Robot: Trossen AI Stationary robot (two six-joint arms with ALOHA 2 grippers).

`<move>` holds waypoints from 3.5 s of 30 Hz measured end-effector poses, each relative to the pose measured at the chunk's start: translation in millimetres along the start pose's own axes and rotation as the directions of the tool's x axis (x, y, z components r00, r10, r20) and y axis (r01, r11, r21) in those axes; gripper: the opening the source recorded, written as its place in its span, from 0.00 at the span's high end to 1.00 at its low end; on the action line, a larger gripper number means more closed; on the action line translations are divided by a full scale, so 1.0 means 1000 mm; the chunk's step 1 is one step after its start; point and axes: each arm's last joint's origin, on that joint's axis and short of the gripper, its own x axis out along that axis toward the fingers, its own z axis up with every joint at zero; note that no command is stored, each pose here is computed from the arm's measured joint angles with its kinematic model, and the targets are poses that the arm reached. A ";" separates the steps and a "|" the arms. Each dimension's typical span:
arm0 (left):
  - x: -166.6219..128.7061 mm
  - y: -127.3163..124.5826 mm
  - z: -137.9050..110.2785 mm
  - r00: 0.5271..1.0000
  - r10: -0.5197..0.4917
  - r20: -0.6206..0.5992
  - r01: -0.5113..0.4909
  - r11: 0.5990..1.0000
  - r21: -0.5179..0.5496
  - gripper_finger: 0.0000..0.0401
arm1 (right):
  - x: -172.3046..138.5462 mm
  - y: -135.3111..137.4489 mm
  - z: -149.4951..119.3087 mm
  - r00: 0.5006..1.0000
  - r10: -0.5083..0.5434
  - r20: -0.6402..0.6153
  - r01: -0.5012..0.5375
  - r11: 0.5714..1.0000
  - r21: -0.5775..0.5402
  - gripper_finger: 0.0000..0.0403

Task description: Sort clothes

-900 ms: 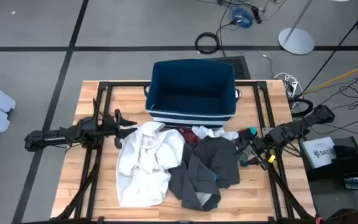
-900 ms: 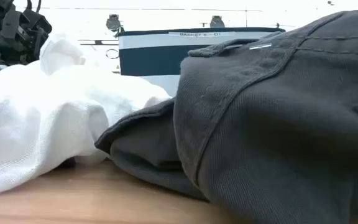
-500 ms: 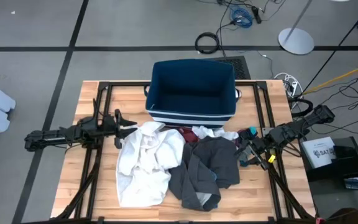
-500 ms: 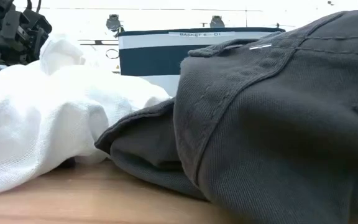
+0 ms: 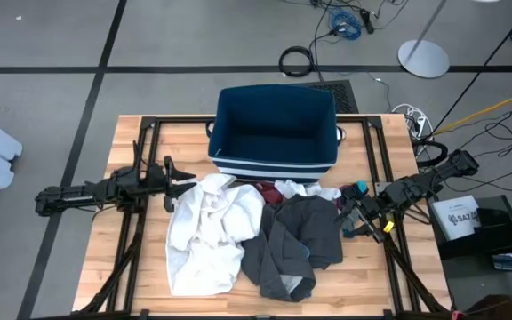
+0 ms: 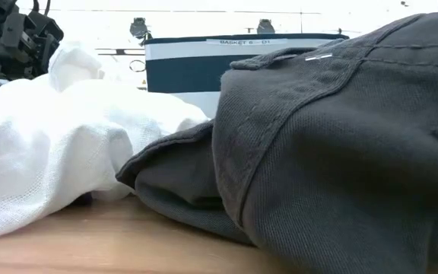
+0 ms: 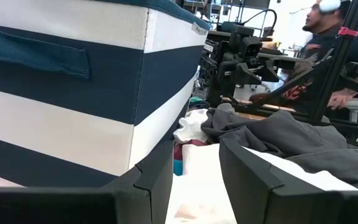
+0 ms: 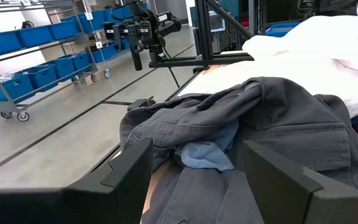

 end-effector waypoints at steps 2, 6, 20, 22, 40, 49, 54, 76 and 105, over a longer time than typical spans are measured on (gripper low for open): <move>0.000 0.000 0.000 1.000 0.000 0.000 0.000 1.000 0.000 0.65 | 0.000 0.000 0.000 1.000 0.000 0.000 0.000 1.000 0.000 0.42; 0.000 0.000 0.000 1.000 0.000 0.000 0.000 1.000 0.000 0.65 | 0.000 0.000 0.000 1.000 0.000 0.000 0.000 1.000 0.000 0.42; 0.000 0.000 0.000 1.000 0.000 0.000 0.000 1.000 0.000 0.65 | 0.000 0.000 0.000 1.000 0.000 0.000 0.000 1.000 0.000 0.42; 0.000 0.000 0.000 1.000 0.000 0.000 0.000 1.000 0.000 0.65 | 0.000 0.000 0.000 1.000 0.000 0.000 0.000 1.000 0.000 0.42; 0.000 0.000 0.000 1.000 0.000 0.000 0.000 1.000 0.000 0.65 | 0.000 0.000 0.000 1.000 0.000 0.000 0.000 1.000 0.000 0.42; 0.000 0.000 0.000 1.000 0.000 0.000 0.000 1.000 0.000 0.65 | 0.000 0.000 0.000 1.000 0.000 0.000 0.000 1.000 0.000 0.42; 0.000 0.000 0.000 1.000 0.000 0.000 0.000 1.000 0.000 0.65 | 0.000 0.000 0.000 1.000 0.000 0.000 0.000 1.000 0.000 0.42; 0.000 0.000 0.000 1.000 0.000 0.000 0.000 1.000 0.000 0.65 | 0.000 0.000 0.000 1.000 0.000 0.000 0.000 1.000 0.000 0.42; 0.000 -0.001 0.007 0.997 -0.008 0.074 0.032 0.944 -0.328 0.65 | -0.004 0.000 0.025 0.952 -0.122 0.282 0.082 0.985 0.149 0.42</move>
